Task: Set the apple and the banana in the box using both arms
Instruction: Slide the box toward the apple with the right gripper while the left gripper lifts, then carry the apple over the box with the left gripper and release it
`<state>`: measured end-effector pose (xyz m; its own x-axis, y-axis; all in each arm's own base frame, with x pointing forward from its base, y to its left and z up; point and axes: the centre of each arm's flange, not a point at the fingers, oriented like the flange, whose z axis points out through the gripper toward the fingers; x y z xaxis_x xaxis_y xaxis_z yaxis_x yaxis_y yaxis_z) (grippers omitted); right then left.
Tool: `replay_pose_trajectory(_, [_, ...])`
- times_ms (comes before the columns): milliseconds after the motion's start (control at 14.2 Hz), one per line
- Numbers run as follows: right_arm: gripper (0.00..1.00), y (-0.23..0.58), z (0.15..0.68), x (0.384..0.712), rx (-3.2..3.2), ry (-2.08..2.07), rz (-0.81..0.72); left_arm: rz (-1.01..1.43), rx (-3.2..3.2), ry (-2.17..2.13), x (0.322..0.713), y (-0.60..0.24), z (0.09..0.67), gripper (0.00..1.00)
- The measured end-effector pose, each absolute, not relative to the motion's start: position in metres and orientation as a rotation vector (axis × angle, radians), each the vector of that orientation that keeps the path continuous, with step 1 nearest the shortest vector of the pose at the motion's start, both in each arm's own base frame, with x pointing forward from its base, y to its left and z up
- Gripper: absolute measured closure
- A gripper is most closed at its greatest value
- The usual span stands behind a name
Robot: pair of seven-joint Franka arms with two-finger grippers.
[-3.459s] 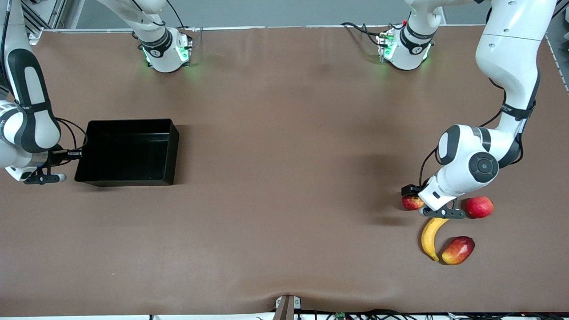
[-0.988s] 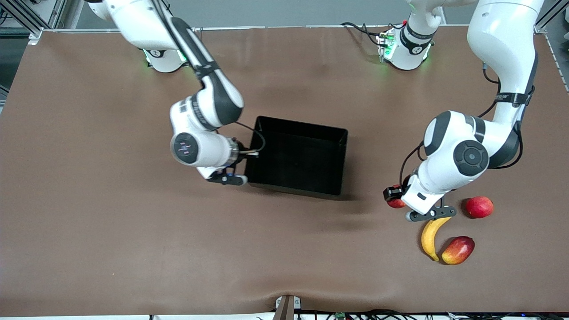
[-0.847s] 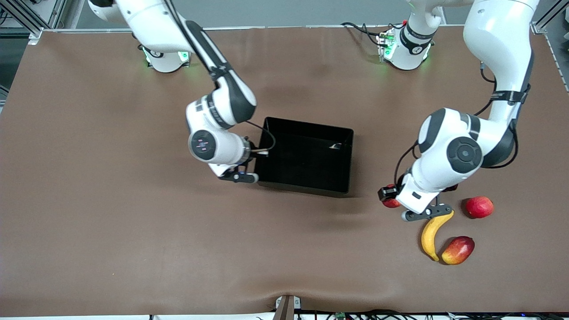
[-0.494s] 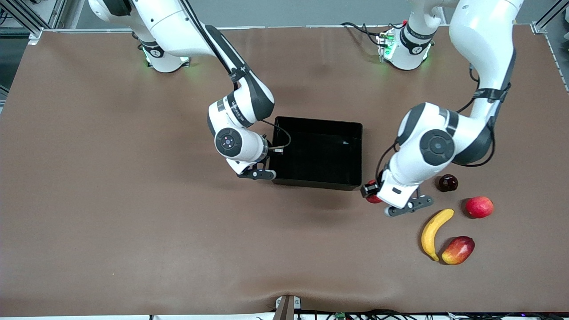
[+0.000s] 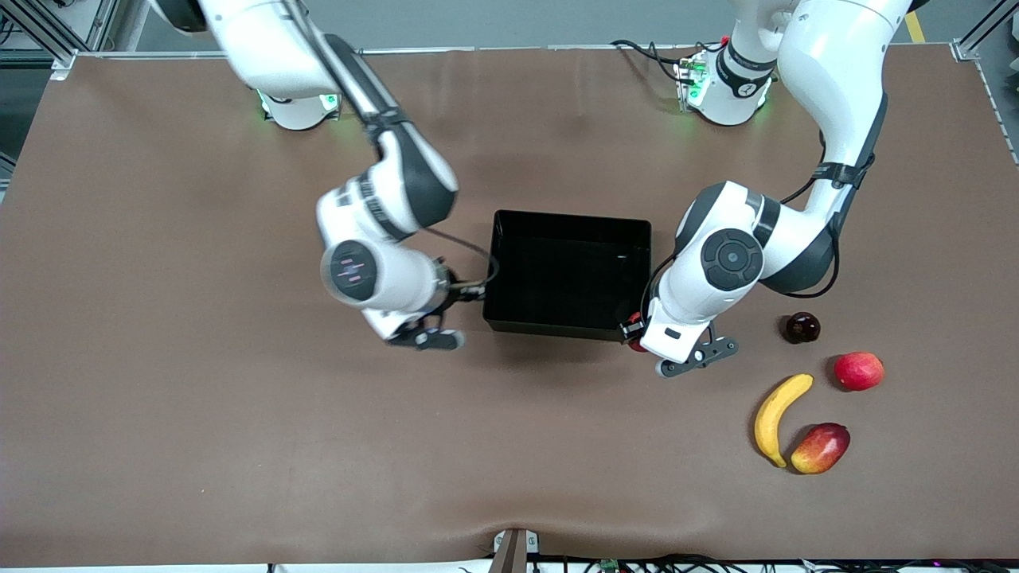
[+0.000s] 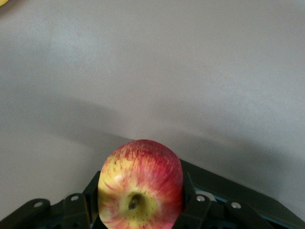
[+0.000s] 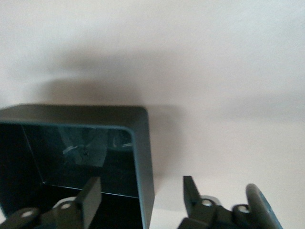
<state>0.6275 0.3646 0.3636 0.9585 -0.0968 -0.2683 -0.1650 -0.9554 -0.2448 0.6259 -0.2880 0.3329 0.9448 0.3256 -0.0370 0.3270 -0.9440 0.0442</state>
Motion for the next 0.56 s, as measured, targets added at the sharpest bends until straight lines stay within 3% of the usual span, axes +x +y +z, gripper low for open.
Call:
replay_pose_trajectory(141, [0.0,0.312,0.391,0.653,-2.831,0.259,0.41,-0.056,3.061,0.49,0.616,-0.294,0.333,0.34])
replay_pose_trajectory(424, [0.0,0.196,0.438,0.69,-2.791,0.282,0.409,-0.097,3.094,0.429,0.582,-0.307,0.33,0.34])
replay_pose_trajectory(565, [0.0,0.144,0.469,0.692,-2.783,0.231,0.377,-0.097,3.095,0.393,0.566,-0.315,0.321,0.34])
